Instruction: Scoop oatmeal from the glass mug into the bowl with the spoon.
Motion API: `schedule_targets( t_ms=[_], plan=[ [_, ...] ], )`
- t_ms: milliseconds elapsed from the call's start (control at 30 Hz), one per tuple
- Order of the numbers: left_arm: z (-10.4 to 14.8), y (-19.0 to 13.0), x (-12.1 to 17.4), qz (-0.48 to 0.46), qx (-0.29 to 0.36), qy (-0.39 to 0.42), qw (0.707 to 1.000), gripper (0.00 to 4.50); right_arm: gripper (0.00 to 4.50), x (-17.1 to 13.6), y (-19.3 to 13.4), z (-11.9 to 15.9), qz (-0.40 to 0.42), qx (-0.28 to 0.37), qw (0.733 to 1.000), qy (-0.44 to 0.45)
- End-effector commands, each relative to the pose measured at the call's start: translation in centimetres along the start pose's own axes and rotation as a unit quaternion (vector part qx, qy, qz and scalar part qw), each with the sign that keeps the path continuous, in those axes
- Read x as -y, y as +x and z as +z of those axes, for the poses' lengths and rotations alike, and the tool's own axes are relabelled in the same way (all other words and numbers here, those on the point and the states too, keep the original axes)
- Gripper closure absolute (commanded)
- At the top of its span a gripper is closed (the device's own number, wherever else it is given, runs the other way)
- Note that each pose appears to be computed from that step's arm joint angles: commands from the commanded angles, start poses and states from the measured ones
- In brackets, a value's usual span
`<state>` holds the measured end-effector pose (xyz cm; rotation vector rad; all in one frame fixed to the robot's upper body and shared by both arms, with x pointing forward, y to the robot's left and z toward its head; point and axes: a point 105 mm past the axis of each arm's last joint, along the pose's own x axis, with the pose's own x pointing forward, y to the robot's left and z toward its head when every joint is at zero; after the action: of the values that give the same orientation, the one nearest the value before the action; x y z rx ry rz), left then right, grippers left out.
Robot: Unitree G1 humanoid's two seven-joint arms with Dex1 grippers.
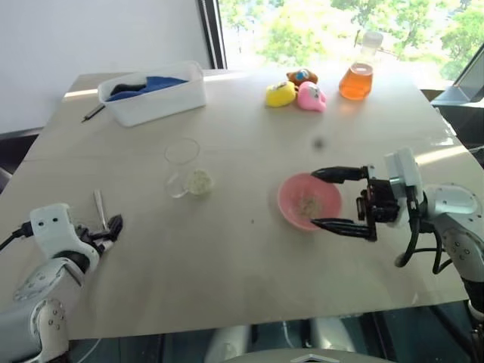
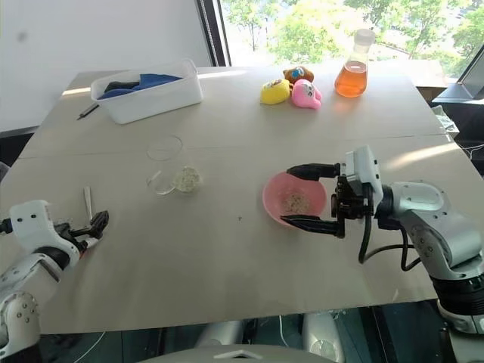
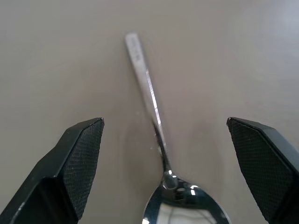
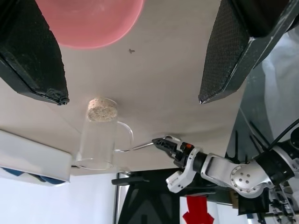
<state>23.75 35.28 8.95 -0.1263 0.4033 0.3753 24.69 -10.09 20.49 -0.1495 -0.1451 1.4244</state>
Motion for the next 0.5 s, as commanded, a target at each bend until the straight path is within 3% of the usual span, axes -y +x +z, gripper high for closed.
schedule_targets(
  t_ms=[33,300,333,433,500],
  plan=[
    [-0.8,0.2,-0.4,0.019,-0.034,-0.017,0.999,0.04,0.0,0.3,-0.1,1.3,-0.022,0.019,0.999,-0.024],
    [-0.9,1.5,-0.8,0.024,-0.052,-0.06,0.997,0.04,0.0,0.4,0.2,1.4,-0.033,0.025,0.999,-0.023],
    [-1.1,1.6,-0.7,0.02,-0.058,-0.059,0.996,0.58,0.0,0.5,0.2,1.5,-0.035,0.029,0.999,-0.022],
    [-1.5,1.4,-0.5,0.005,-0.075,-0.042,0.996,1.55,0.0,0.6,0.2,1.7,-0.039,0.034,0.998,-0.02],
    [-1.8,1.4,-0.5,0.007,-0.085,-0.037,0.996,2.48,0.0,0.7,0.2,1.7,-0.041,0.035,0.998,-0.02]
  ],
)
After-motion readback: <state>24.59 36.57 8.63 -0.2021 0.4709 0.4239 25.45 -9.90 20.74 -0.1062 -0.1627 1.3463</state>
